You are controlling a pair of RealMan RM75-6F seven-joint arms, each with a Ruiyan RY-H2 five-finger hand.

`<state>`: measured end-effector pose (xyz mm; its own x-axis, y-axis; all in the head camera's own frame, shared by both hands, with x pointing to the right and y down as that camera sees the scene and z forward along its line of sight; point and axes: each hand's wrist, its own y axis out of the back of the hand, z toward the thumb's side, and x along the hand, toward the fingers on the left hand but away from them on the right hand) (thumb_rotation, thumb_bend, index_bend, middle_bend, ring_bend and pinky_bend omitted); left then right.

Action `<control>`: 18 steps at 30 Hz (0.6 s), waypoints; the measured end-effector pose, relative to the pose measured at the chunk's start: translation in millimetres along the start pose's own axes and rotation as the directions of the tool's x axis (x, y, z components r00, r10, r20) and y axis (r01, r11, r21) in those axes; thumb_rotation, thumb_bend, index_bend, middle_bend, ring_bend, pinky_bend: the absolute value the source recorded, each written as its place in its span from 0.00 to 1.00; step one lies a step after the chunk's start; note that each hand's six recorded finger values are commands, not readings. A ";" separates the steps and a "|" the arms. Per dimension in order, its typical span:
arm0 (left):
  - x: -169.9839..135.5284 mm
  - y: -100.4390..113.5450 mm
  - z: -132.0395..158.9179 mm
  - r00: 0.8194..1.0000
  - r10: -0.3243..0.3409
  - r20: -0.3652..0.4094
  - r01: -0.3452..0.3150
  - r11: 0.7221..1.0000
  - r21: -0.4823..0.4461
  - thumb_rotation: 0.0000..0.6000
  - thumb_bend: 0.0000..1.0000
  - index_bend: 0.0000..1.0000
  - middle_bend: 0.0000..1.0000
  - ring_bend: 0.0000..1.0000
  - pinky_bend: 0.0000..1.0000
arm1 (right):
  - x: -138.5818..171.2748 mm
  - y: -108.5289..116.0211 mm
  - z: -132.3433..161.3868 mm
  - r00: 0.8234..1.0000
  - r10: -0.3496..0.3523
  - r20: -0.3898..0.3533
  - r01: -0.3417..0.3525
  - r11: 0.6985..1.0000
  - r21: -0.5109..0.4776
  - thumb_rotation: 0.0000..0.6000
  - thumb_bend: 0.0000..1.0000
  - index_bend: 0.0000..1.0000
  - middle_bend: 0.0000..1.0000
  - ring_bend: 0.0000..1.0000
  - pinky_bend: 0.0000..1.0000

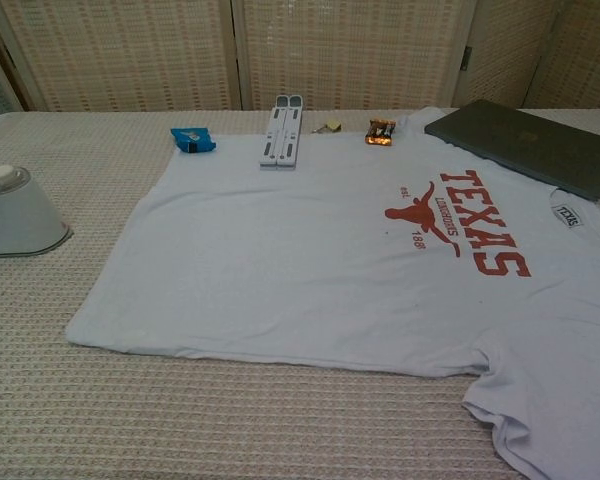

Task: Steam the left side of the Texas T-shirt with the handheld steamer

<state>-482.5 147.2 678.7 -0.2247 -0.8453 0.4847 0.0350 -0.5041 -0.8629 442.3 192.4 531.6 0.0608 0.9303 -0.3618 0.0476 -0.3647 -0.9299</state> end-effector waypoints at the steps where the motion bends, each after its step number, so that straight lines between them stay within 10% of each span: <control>1: 3.0 -1.9 -0.5 1.000 0.000 -0.006 0.000 1.000 0.002 1.00 0.28 0.25 0.27 0.20 0.22 | -0.1 0.0 0.0 1.000 0.000 0.000 0.000 1.000 -0.001 1.00 0.05 0.00 0.01 0.00 0.04; 18: 40.7 -23.8 11.5 0.999 -0.027 -0.044 0.026 1.000 -0.017 1.00 0.29 0.43 0.41 0.31 0.28 | -0.5 0.1 2.9 1.000 0.006 0.000 -0.006 1.000 0.009 1.00 0.05 0.00 0.01 0.00 0.04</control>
<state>-481.2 122.8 720.7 -0.2684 -0.8227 0.5011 0.0122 -0.5231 -0.8522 439.3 192.0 531.5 0.0607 0.9281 -0.3673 0.0377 -0.3699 -0.9283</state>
